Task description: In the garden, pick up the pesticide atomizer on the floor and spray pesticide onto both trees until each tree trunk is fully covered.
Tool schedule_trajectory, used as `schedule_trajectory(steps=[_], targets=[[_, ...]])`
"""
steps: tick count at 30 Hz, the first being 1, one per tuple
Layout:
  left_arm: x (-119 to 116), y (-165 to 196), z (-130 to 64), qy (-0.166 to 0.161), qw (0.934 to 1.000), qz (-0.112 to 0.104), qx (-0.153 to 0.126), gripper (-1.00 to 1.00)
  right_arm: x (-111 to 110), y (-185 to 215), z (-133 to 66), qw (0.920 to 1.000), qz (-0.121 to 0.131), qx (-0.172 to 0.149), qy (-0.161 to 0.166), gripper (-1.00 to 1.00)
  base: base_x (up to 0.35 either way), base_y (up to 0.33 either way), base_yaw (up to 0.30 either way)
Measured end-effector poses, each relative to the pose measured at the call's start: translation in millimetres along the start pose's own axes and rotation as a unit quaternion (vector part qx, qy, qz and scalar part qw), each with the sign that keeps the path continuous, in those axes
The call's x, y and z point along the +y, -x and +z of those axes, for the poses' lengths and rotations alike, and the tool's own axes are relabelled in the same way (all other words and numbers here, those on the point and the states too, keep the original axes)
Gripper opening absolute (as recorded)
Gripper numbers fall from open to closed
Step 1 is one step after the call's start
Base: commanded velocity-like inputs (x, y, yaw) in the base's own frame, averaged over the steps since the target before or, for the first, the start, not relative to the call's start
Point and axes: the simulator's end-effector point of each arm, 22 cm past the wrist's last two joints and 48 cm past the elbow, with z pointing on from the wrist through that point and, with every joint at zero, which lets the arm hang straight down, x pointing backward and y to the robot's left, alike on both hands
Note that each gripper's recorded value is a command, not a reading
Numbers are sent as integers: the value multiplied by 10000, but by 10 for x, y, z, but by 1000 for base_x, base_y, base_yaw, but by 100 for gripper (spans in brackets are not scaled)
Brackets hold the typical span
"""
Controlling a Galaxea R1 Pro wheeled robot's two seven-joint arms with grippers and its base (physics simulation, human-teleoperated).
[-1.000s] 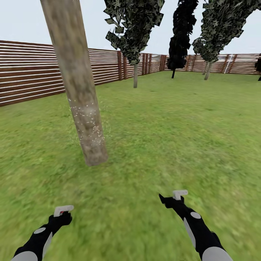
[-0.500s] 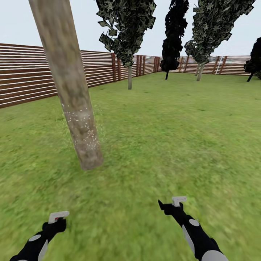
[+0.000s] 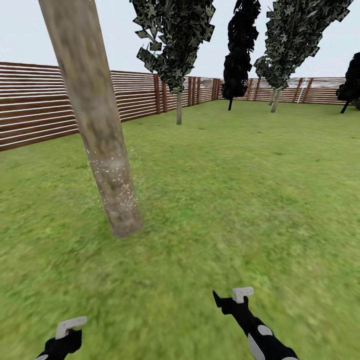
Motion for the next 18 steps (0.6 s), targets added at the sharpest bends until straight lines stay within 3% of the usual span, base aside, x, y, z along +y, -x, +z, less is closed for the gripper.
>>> schedule_trajectory(steps=[18], targets=[[11,343,-277,-3,10000,-18,-46,-100,48,431,-150,10000,-9,-58,-4,100,0,0,0]])
